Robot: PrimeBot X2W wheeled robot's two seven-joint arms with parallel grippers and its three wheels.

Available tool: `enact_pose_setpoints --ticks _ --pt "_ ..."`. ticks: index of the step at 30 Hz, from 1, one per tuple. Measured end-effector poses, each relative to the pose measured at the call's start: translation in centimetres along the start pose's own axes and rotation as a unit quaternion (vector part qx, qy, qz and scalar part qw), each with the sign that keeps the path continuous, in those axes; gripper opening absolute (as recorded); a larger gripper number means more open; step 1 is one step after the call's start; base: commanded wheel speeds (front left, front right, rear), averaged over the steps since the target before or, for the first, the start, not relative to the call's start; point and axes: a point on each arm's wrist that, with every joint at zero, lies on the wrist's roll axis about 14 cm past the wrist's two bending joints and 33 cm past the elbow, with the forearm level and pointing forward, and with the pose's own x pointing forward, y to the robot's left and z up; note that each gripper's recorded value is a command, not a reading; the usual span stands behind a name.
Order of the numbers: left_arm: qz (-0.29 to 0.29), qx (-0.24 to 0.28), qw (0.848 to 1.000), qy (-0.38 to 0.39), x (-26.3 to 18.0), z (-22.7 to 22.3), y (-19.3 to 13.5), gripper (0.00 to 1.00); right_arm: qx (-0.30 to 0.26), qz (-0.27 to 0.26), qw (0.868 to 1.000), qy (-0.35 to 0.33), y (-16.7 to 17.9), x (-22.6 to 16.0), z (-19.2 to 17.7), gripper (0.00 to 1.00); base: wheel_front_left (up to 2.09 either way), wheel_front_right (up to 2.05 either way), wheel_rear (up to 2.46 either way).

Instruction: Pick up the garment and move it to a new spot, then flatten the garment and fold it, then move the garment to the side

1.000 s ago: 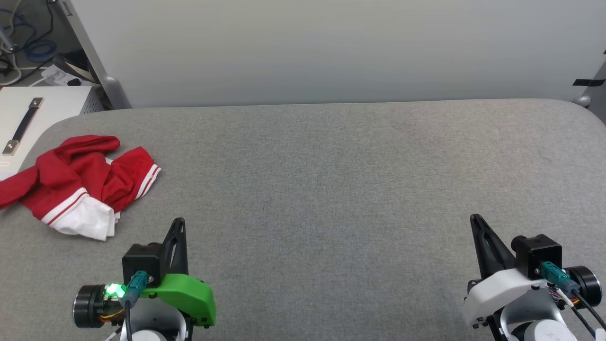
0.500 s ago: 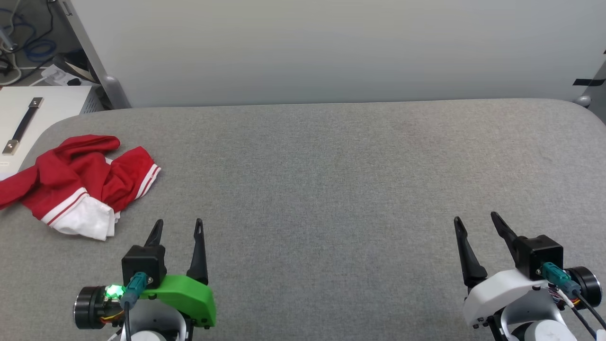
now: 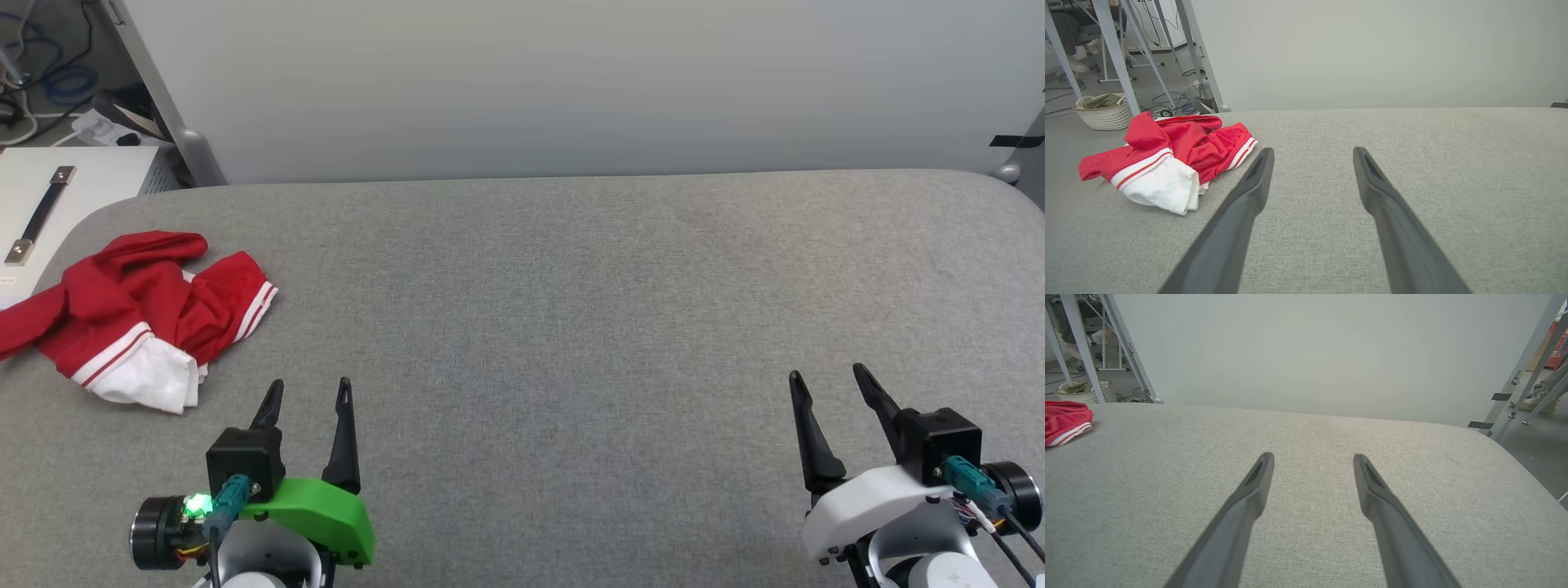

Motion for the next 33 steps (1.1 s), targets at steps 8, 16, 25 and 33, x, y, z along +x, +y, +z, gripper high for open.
enact_pose_setpoints --ticks 8,16,25,33 --pt "-0.002 -0.004 1.000 -0.006 -0.1 0.1 0.0 1.00 0.004 -0.002 1.000 -0.010 -0.1 0.0 0.3 1.00 0.00 0.00 0.00" --pt "-0.003 -0.017 1.000 -0.017 -0.1 0.4 0.0 1.00 0.008 -0.003 1.000 -0.021 -0.2 0.0 0.7 1.00 0.00 0.00 0.00" --pt "-0.004 -0.026 0.999 -0.022 -0.1 0.3 -0.1 1.00 0.009 -0.003 1.000 -0.030 -0.2 0.1 0.9 1.00 0.00 0.00 0.00" --pt "-0.006 -0.031 0.999 -0.030 -0.1 0.5 -0.1 1.00 0.013 -0.003 0.999 -0.039 -0.2 0.1 1.1 1.00 0.00 0.00 0.00"
